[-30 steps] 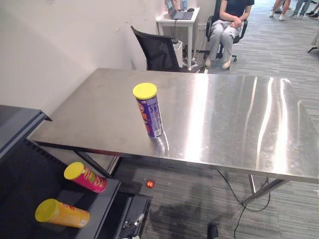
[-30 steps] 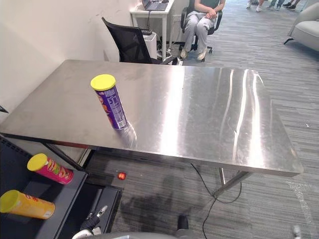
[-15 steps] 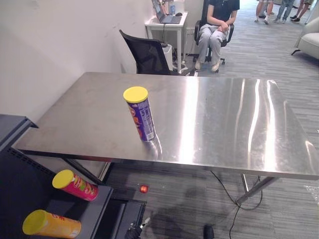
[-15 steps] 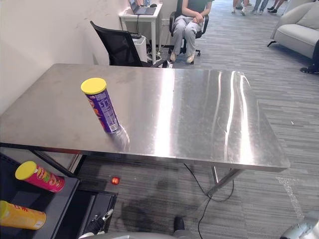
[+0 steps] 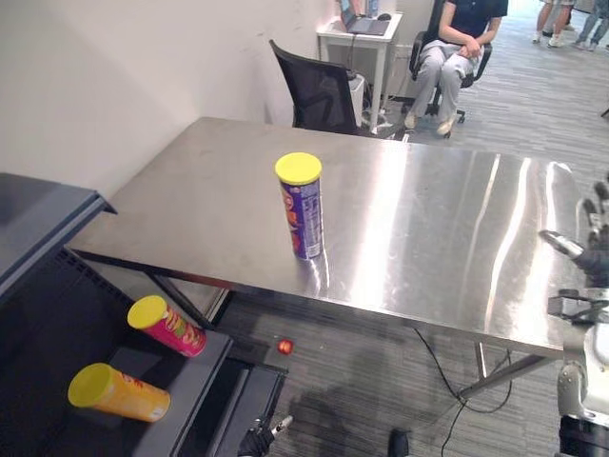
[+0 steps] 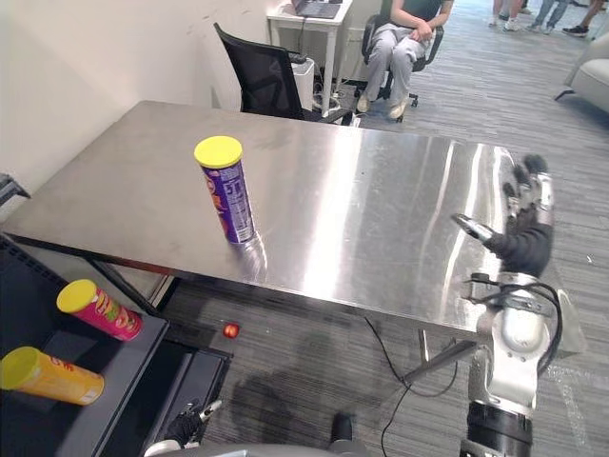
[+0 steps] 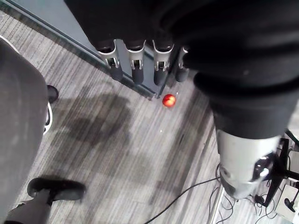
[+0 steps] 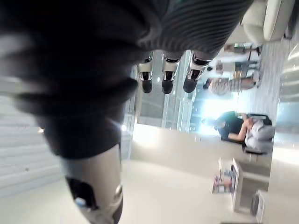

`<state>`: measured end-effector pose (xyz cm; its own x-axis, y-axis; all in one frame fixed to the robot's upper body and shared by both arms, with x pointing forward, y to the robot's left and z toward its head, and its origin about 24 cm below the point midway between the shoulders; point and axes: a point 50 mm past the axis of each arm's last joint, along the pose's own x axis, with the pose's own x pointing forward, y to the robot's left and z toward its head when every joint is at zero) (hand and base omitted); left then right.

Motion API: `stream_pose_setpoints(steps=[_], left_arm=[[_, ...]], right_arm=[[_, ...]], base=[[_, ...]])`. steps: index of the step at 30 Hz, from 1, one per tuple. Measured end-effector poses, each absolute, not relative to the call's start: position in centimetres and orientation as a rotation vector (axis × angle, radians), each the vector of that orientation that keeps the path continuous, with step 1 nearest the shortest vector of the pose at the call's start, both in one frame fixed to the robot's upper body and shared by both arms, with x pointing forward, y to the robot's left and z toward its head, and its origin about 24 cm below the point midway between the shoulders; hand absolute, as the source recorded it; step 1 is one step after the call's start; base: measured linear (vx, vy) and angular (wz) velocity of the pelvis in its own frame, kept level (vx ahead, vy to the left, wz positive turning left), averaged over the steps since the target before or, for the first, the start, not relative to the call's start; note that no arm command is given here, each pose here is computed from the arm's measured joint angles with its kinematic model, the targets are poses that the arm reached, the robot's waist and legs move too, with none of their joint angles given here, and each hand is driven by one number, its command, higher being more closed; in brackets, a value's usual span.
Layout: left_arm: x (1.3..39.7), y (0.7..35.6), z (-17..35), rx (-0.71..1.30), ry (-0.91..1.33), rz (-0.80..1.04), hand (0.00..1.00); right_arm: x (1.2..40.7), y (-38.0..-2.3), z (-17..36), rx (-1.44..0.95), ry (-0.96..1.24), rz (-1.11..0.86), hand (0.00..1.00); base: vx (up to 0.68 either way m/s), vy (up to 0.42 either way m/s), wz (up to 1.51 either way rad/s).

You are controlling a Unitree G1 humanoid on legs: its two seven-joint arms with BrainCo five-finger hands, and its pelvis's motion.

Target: Put the gum and the chips on the shelf.

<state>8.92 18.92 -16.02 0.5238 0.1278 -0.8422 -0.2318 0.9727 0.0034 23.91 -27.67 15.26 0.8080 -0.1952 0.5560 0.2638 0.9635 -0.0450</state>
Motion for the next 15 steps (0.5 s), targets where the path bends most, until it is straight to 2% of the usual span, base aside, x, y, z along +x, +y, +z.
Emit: stream_pose_setpoints(steps=[6,15], left_arm=[[9.5,19.3,-15.8,-0.092,0.982,0.205,0.00],[9.9,19.4,-15.6,-0.088,0.963,0.205,0.00]], right_arm=[[25.7,-24.3,15.7,-0.106,-0.589,-0.051,0.00],[27.0,-21.4,15.5,-0.092,-0.544,0.144,0.00]], base=[[-0.08,-0.019,0.19],[-0.05,-0.024,0.14]])
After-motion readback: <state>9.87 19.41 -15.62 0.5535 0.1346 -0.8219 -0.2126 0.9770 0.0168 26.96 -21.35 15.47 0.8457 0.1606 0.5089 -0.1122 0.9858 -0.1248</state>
